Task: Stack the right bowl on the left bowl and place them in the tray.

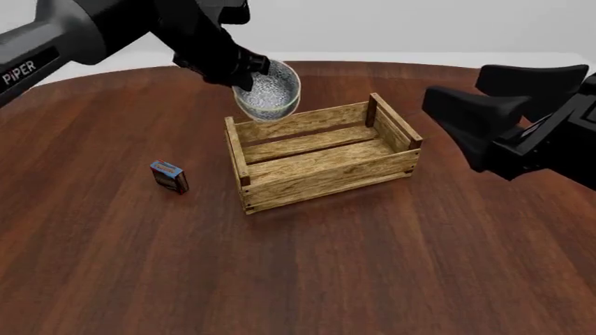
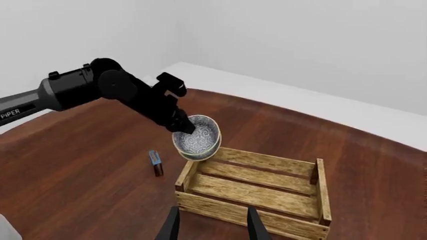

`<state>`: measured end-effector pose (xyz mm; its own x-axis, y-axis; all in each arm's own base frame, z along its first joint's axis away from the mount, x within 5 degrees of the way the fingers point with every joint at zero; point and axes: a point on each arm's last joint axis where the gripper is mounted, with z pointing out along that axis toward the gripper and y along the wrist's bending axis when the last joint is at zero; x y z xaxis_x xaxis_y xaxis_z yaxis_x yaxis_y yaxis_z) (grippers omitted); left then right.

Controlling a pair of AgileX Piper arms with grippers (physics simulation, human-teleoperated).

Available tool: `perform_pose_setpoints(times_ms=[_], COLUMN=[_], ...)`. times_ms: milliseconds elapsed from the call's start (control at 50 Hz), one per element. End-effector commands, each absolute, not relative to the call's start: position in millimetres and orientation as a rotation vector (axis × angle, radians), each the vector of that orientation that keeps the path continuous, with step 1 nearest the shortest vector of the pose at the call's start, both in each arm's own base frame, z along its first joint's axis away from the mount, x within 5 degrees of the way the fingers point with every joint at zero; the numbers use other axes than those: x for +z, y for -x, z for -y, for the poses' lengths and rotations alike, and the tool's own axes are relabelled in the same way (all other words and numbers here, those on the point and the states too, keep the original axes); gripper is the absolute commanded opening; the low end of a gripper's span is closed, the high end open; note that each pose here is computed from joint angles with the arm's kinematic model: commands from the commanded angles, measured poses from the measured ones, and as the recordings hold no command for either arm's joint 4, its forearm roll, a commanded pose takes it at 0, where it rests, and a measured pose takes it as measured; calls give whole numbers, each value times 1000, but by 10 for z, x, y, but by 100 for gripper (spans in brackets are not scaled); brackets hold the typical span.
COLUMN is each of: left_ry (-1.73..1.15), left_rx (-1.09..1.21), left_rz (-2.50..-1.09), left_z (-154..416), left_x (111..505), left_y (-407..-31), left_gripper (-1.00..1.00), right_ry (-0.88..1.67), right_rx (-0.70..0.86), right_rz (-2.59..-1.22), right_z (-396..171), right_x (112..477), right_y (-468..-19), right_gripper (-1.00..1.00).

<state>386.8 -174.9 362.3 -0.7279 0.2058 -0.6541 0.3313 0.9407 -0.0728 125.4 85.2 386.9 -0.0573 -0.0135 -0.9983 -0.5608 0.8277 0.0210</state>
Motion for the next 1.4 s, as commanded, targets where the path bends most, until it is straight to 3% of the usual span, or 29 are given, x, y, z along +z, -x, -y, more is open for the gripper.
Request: perform_pose_setpoints(times_ms=[20, 540, 1400], left_ry=[-308, -231, -184], left_rx=[-294, -315, -300], left_rz=[-2450, -2492, -2562], left_z=[2013, 2209, 2293], left_x=[3270, 2788, 2125], left_y=[-4066, -4404, -4653], left_gripper=[-100, -100, -100], right_ry=[461, 458, 454], right_rx=[474, 470, 469], right_rz=[-1569, -1566, -1562], right_z=[-815, -796, -776], right_x=[3901, 3904, 3919], right_y=[-1207, -1191, -1168], right_gripper=[100, 100, 100])
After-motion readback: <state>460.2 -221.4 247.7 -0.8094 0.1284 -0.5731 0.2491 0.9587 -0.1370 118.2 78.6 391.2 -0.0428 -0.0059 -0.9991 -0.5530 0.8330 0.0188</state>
